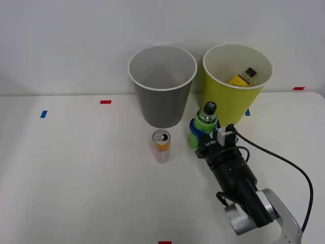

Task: Put cans in the gray bin, plastic bottles in the light green bin

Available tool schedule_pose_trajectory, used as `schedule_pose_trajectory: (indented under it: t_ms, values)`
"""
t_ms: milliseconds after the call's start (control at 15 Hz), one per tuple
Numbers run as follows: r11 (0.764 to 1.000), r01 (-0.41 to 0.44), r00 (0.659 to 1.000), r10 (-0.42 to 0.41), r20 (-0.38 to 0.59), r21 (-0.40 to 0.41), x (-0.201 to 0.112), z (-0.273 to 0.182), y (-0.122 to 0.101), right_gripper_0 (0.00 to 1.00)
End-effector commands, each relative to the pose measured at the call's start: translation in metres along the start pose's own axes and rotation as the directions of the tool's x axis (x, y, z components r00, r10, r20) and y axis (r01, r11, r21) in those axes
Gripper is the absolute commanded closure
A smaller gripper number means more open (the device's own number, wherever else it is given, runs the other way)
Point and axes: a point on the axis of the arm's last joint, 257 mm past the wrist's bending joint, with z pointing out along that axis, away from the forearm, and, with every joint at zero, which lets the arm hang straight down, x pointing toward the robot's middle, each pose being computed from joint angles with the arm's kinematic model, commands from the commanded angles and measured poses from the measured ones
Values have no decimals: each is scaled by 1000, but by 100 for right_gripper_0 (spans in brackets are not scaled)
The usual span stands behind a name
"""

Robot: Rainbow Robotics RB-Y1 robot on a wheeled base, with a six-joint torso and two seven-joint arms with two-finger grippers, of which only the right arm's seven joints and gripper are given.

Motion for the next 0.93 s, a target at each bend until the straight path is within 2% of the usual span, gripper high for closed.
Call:
schedule_pose_trajectory:
  t_ms: [67,267,400,667,933]
  values:
    - [1000,-6,999,6,39,5,-24,-17,-11,100]
    - [999,-52,992,52,111,-1,-65,-29,-18,100]
    - [993,-115,979,114,168,-2,-94,-33,-22,100]
    - [972,-232,930,230,286,-27,-151,-29,-25,100]
    - [970,-240,897,234,375,-31,-200,-10,-37,100]
